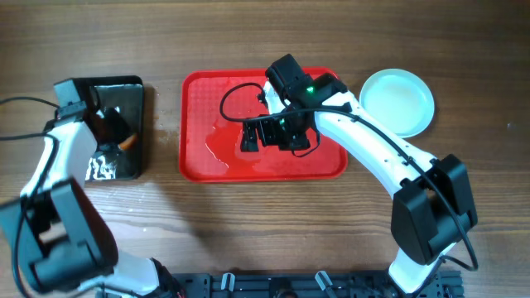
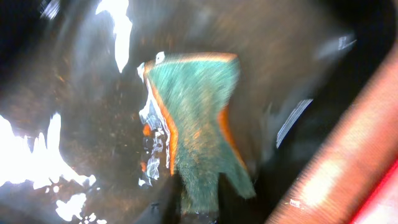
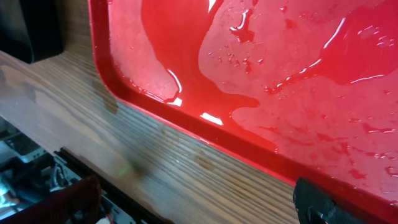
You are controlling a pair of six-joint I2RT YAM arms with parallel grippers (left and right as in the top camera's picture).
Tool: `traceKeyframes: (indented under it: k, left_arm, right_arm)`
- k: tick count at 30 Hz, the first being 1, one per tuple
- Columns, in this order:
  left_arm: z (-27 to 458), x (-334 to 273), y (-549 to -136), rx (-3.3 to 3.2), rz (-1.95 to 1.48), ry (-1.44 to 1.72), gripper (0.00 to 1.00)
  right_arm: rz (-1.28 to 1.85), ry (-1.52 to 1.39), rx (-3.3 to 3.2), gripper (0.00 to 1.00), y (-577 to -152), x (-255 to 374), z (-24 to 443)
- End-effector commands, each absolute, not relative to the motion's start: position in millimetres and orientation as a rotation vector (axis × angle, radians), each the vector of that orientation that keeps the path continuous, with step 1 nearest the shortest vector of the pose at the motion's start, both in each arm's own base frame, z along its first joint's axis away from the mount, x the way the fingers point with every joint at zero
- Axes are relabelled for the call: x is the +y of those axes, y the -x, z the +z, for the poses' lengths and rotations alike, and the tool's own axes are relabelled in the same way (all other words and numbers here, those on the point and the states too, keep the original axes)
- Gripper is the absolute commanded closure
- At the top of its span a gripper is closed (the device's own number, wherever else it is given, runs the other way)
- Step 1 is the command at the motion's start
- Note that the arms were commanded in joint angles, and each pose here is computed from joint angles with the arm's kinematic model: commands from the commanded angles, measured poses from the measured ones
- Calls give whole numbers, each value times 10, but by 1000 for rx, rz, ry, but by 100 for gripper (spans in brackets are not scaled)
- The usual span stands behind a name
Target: Clean dirty plates on tray and stack at the side
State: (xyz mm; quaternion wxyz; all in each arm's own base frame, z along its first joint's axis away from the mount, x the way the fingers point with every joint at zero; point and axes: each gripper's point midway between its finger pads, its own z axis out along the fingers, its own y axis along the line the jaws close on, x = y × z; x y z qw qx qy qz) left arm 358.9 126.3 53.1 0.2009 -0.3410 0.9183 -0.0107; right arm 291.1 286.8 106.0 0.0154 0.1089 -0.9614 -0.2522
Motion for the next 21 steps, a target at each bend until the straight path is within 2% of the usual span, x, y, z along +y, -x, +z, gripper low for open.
traceKeyframes:
  k: [1, 3, 4, 9, 15, 21]
  left_arm:
    - [1140, 1256, -3662, 2418, -47, 885, 88]
    - [1420, 1250, -3647, 2348, -47, 858, 16]
    - [1509, 1247, -3638, 2326, -47, 850, 0]
    - [1743, 1221, -3563, 2278, -46, 831, 0]
    - [1718, 1175, -3462, 2293, -72, 895, 0]
    - [1669, 1155, -3406, 2317, -76, 919, 0]
  right_arm:
    - [-861, -343, -2933, 0, -2813, 2963, 1130]
    - [-894, -350, -2922, 0, -2789, 2984, 1197]
    - [-900, -351, -2923, 1, -2780, 2981, 1229]
    - [-965, -392, -2970, 0, -2742, 2944, 1557]
    - [-1046, -454, -3193, 0, -2647, 2666, 2348]
    - [-760, -399, -3520, 0, -2333, 2006, 2831]
